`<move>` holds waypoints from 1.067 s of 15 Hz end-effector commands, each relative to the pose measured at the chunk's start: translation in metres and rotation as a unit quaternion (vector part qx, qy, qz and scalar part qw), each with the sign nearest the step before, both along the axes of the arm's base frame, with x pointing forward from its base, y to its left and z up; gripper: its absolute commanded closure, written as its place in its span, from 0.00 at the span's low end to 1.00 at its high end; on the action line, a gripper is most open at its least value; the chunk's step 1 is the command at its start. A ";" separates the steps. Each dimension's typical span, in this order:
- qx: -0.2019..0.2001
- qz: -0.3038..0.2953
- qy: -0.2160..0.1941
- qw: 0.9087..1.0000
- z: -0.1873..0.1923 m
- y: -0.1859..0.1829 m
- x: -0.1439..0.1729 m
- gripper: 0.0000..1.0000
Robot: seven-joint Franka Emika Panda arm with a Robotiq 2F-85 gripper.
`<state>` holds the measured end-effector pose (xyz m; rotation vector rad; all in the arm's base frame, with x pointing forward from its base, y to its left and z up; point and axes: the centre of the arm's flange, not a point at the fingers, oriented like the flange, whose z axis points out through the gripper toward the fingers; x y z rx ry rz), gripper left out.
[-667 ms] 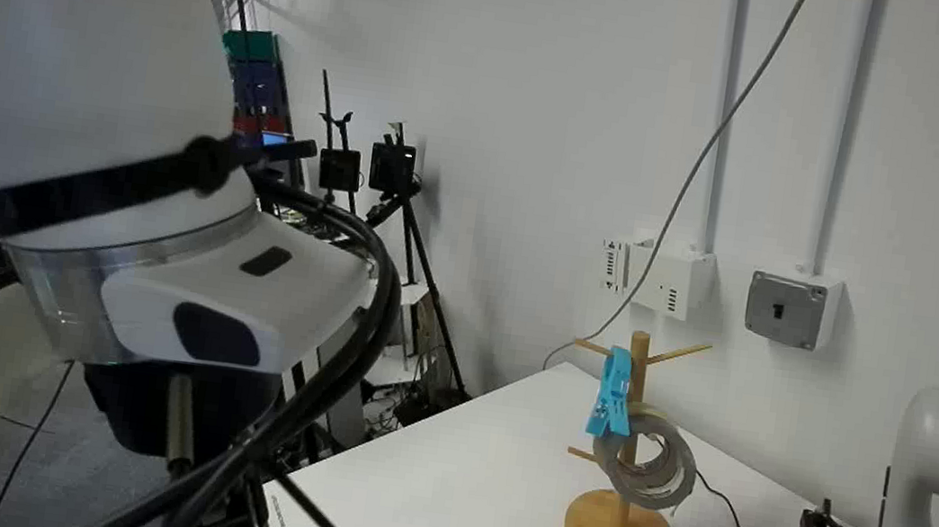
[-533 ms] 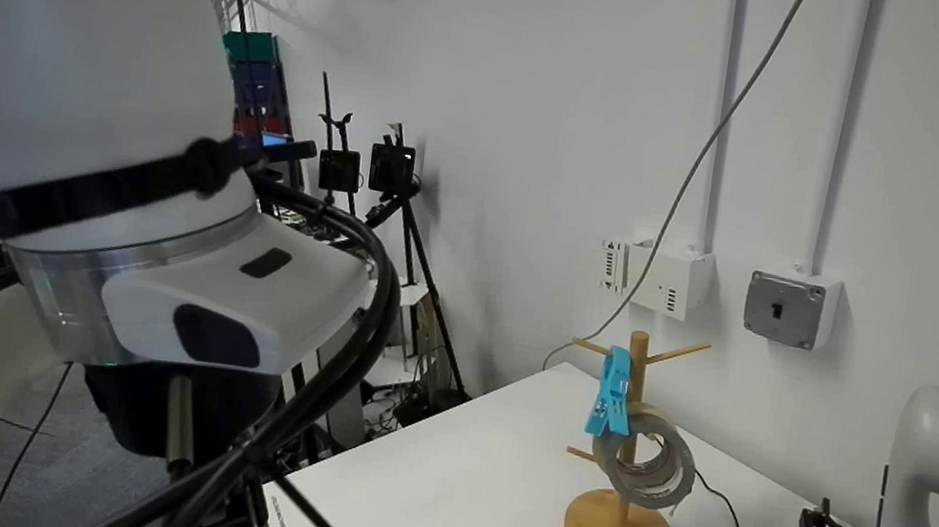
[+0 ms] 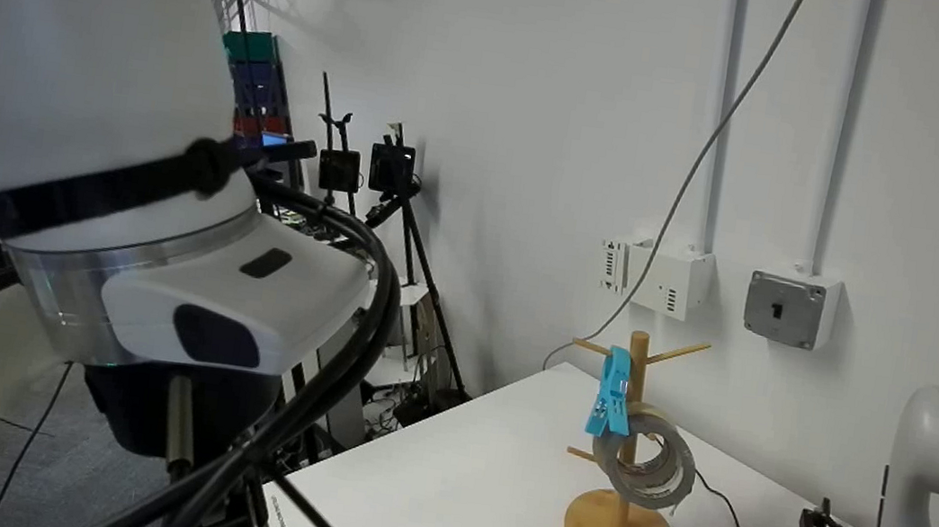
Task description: Hang the cup on the wooden stand
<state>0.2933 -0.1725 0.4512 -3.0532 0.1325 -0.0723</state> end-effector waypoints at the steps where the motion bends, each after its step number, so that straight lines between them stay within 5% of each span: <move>1: 0.000 0.000 0.000 1.000 0.000 0.000 0.000 0.00; 16: -0.007 0.006 0.008 1.000 -0.008 0.007 0.013 0.00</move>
